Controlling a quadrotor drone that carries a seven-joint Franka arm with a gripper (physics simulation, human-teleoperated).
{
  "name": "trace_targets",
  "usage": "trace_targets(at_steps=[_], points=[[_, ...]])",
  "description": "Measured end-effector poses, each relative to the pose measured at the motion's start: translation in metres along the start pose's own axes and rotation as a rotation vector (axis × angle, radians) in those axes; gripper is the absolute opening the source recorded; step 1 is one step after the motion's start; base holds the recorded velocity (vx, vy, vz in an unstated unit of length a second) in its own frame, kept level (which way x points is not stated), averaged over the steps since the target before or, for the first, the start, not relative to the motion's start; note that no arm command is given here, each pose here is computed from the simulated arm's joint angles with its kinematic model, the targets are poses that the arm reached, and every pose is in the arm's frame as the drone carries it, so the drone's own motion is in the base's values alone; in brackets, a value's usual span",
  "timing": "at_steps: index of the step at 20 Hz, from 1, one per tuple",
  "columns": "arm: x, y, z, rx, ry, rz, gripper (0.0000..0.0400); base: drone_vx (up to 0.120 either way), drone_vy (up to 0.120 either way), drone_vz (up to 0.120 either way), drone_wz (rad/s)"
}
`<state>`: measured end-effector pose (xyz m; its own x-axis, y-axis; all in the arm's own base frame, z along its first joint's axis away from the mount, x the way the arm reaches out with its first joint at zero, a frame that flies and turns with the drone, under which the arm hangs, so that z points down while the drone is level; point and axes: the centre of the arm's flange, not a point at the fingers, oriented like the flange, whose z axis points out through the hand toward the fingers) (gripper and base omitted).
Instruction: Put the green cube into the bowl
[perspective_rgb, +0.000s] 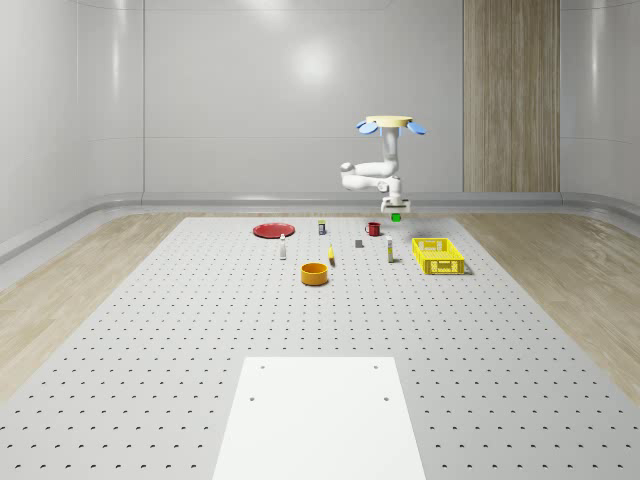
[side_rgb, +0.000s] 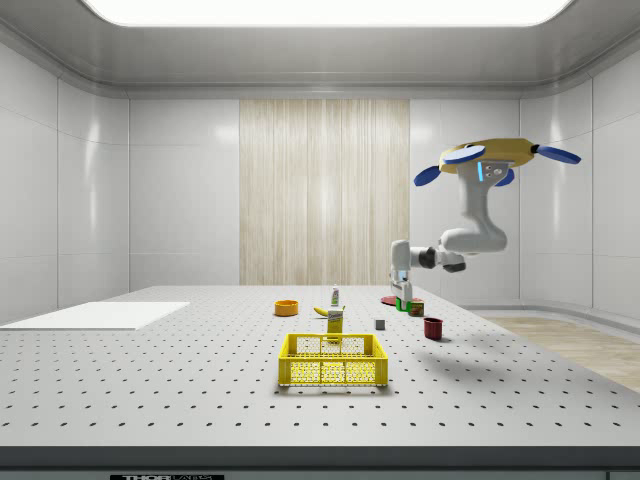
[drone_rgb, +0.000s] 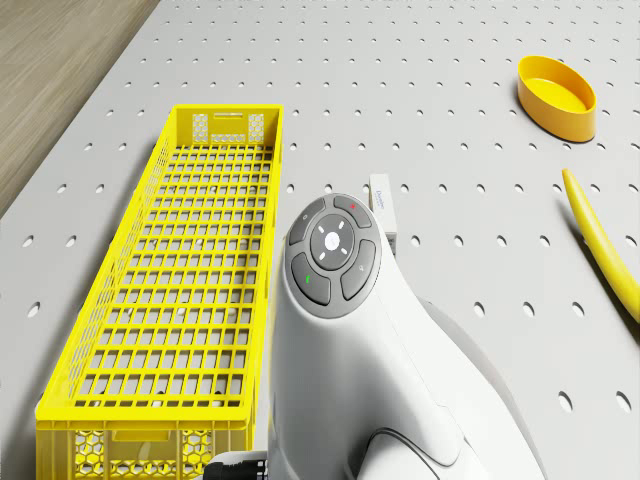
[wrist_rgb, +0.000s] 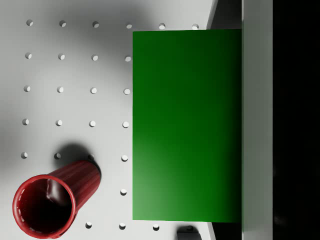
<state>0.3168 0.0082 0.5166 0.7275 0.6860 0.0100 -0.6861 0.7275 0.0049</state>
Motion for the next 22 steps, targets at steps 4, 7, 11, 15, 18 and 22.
trace_targets(at_steps=[4, 7, 11, 15, 18, 22], points=[[0.0, 0.0, 0.0, 0.0, 0.0, 0.0, 0.025, 0.12, -0.12, 0.0, 0.0], [0.0, 0.0, 0.0, 0.0, 0.0, 0.001, 0.025, 0.12, -0.12, 0.0, 0.0], [0.0, 0.0, 0.0, 0.0, 0.0, 0.001, 0.025, 0.12, -0.12, 0.0, 0.0], [0.0, 0.0, 0.0, 0.0, 0.0, 0.002, 0.025, 0.12, -0.12, 0.0, 0.0], [0.0, 0.0, 0.0, 0.0, 0.0, 0.002, 0.025, 0.12, -0.12, 0.0, 0.0], [0.0, 0.0, 0.0, 0.0, 0.0, 0.003, 0.025, 0.12, -0.12, 0.0, 0.0]])
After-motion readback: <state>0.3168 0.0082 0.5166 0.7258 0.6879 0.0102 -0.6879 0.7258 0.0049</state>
